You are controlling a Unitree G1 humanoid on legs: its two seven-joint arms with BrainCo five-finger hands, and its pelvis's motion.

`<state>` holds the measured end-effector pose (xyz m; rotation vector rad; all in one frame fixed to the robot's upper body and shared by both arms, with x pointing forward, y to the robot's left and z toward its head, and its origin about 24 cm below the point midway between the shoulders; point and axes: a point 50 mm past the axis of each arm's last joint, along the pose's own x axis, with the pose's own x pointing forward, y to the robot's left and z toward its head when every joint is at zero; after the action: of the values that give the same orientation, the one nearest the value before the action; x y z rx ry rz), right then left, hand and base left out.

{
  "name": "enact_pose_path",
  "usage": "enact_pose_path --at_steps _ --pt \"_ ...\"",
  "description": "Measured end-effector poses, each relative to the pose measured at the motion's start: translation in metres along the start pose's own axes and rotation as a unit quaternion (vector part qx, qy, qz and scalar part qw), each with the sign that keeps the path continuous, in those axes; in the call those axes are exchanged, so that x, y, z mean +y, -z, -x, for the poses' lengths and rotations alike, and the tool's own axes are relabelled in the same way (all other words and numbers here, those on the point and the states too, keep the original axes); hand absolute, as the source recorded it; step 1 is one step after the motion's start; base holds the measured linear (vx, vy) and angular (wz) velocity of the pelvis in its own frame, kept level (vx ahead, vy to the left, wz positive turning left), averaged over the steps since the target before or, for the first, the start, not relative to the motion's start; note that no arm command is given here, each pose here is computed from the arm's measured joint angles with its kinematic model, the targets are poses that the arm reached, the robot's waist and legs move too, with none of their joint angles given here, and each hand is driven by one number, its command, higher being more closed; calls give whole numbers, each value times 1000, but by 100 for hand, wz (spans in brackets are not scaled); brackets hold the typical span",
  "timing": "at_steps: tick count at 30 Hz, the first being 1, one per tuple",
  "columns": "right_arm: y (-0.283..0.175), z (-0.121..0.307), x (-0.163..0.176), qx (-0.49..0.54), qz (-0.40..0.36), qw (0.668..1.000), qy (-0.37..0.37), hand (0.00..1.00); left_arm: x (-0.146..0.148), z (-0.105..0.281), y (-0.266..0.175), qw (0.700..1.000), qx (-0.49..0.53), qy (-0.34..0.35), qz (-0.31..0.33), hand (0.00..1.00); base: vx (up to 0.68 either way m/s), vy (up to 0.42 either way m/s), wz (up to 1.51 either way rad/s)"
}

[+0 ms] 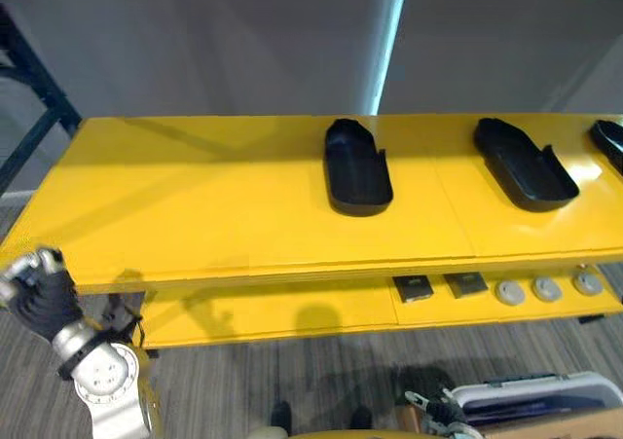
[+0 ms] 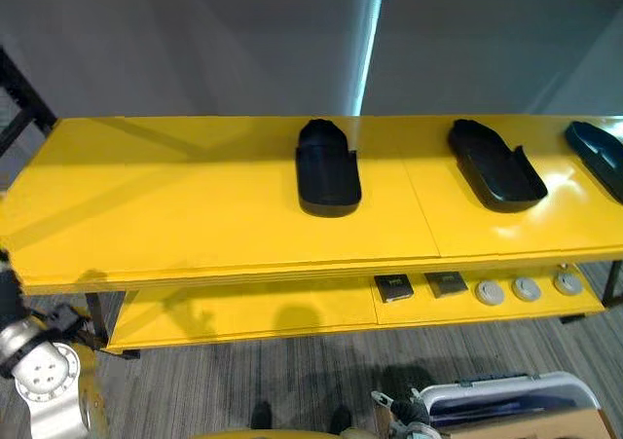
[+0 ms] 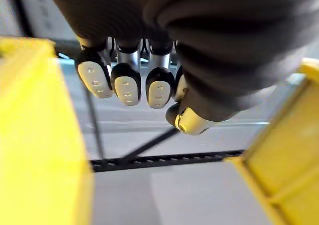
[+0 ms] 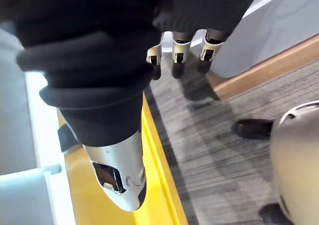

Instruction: Walk over and take plastic housings, then place them on the shelf

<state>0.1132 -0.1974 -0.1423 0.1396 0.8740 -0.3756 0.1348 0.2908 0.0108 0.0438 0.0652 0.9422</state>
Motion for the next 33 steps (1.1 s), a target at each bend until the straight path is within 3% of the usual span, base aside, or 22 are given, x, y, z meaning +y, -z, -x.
enact_pose_path --at_steps 4,11,23,33 --pt "-6 1 7 -12 -8 1000 -9 0 -8 26 67 983 161 66 -52 0 3 -1 1" --pt "4 5 7 2 -8 1000 -9 0 -38 79 128 920 287 213 -160 0 4 8 -11" --pt "8 2 0 19 -8 1000 9 0 -44 80 139 892 291 263 -222 0 32 -7 -18" --pt "-10 -4 5 -7 -8 1000 14 0 -68 70 129 901 263 276 -205 0 8 3 -29"
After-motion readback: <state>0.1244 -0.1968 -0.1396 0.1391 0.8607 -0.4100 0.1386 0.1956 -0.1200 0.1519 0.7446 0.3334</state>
